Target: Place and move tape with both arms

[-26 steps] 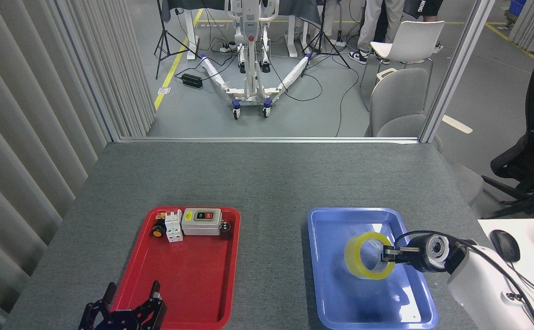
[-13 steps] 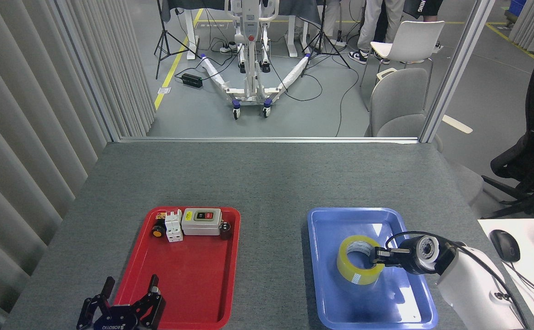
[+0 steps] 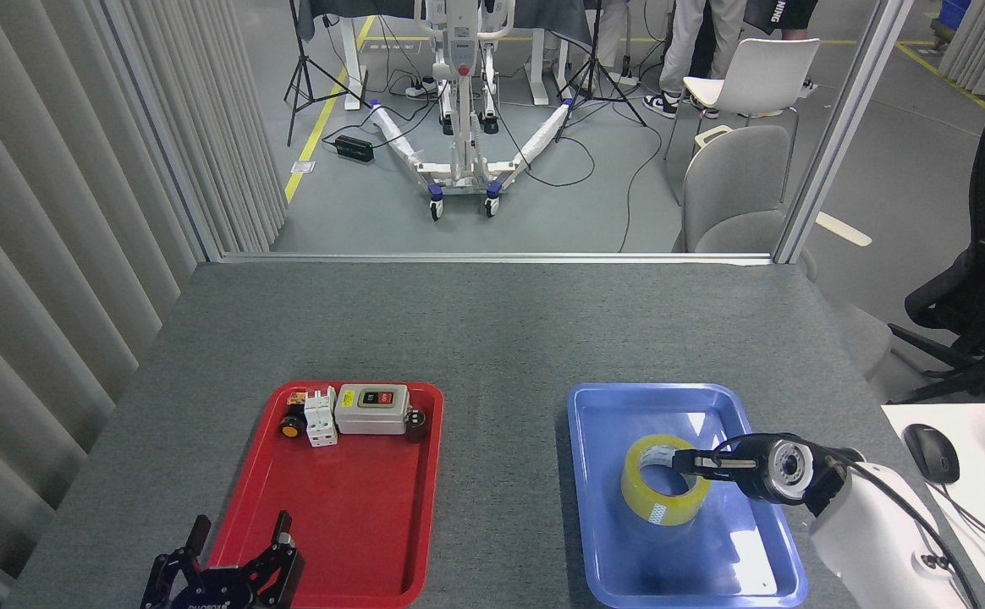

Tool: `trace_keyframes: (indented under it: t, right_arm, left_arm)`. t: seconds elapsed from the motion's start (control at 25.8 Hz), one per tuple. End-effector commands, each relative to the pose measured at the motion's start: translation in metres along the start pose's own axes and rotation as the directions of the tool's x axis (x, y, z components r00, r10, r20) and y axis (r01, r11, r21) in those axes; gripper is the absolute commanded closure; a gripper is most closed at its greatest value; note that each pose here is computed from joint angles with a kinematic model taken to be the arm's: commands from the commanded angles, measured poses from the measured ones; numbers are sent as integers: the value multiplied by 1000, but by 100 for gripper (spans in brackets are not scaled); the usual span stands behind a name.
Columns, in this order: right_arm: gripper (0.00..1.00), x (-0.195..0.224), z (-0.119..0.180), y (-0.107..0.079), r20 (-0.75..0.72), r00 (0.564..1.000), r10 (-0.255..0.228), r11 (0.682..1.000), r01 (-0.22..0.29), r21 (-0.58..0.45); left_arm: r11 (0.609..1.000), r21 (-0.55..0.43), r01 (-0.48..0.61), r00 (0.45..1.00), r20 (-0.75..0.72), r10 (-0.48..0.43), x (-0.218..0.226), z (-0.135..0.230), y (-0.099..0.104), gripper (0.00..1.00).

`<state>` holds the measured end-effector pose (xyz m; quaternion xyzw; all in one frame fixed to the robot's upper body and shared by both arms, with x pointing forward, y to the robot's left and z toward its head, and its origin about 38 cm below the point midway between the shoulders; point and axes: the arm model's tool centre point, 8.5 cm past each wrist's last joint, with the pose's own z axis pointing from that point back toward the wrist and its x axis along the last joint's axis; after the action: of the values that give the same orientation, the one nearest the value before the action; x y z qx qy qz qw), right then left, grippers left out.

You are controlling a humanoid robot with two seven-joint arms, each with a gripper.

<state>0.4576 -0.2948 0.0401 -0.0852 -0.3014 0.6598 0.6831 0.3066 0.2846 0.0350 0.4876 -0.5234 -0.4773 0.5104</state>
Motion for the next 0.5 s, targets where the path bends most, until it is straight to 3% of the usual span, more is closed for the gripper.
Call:
trace_keyframes:
  t: [0.0, 0.04, 0.15, 0.23, 0.31, 0.39, 0.46]
  right_arm:
    - [6, 9, 7, 5, 30, 999, 33, 989, -28, -143]
    - [5, 6, 15, -2, 28, 999, 35, 976, -29, -215]
    - [1, -6, 28, 10, 24, 999, 32, 925, -21, -380]
    - [1, -2, 41, 9, 11, 998, 66, 854, -51, -518]
    - [1, -1, 49, 16, -68, 988, 136, 760, -148, -633]
    - [1, 1, 60, 19, -180, 961, 210, 622, -274, -733]
    - [1, 0, 71, 33, -238, 941, 240, 522, -332, -786]
  left_arm:
    - [1000, 2, 5, 1000, -3, -5, -2, -1, 1, 1]
    - [1000, 4, 3, 1000, -3, -3, -2, -1, 1, 1]
    - [1000, 26, 2, 1000, 0, -2, 0, -10, 8, 1]
    - [999, 34, -1, 1000, 1, 1, 1, -12, 10, 1]
    - [999, 47, -2, 1000, 6, 2, 3, -15, 14, 1]
    - [998, 61, -9, 1000, 17, 8, 10, -17, 18, 1]
    - [997, 80, -14, 999, 52, 9, 24, -20, 24, 1]
